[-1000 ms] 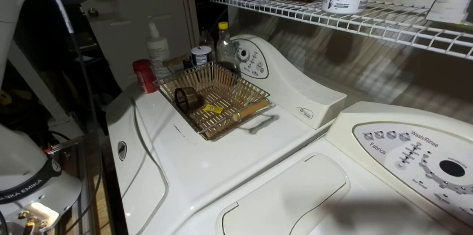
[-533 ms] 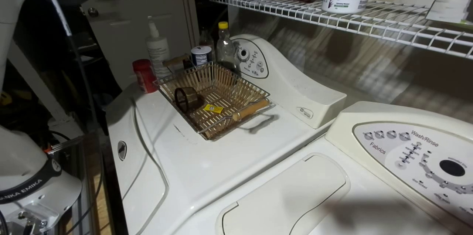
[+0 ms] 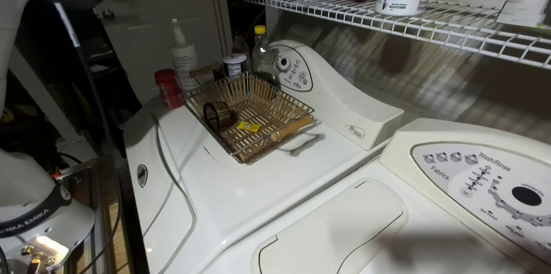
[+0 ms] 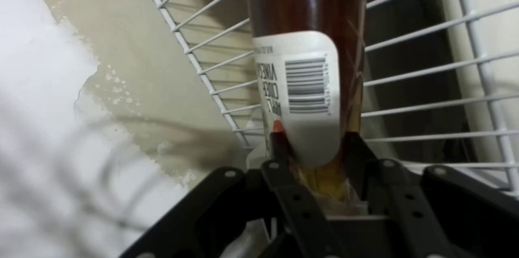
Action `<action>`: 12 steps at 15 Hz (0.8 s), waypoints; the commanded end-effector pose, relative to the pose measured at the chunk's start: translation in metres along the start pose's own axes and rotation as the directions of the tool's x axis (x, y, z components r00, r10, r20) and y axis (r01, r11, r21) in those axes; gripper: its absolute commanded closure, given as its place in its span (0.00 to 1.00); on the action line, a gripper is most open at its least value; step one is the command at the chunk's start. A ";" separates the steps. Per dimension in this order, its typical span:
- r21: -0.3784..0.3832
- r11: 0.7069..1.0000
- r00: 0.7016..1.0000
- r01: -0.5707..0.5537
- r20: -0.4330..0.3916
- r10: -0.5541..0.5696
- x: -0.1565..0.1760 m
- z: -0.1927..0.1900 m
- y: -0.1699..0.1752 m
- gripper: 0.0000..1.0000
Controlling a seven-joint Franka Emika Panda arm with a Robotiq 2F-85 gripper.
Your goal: Position the bottle bottom first on the metal rack
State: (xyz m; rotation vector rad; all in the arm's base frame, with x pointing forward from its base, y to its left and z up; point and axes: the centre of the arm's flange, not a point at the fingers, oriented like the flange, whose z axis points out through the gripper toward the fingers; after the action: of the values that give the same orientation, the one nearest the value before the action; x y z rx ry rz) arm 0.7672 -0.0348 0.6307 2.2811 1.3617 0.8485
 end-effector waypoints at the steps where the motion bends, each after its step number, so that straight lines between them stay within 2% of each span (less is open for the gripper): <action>1: -0.026 0.992 0.984 -0.123 -0.133 0.119 -0.004 -0.012 -0.012 0.86; 6: -0.017 0.964 0.939 -0.266 -0.231 0.255 -0.014 -0.015 -0.015 0.86; 12: 0.039 0.915 0.859 -0.402 -0.330 0.391 -0.035 -0.018 -0.013 0.86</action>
State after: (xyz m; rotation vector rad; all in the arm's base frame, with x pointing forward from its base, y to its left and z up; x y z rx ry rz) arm 0.7684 -0.0560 0.6263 2.4750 1.0501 1.3221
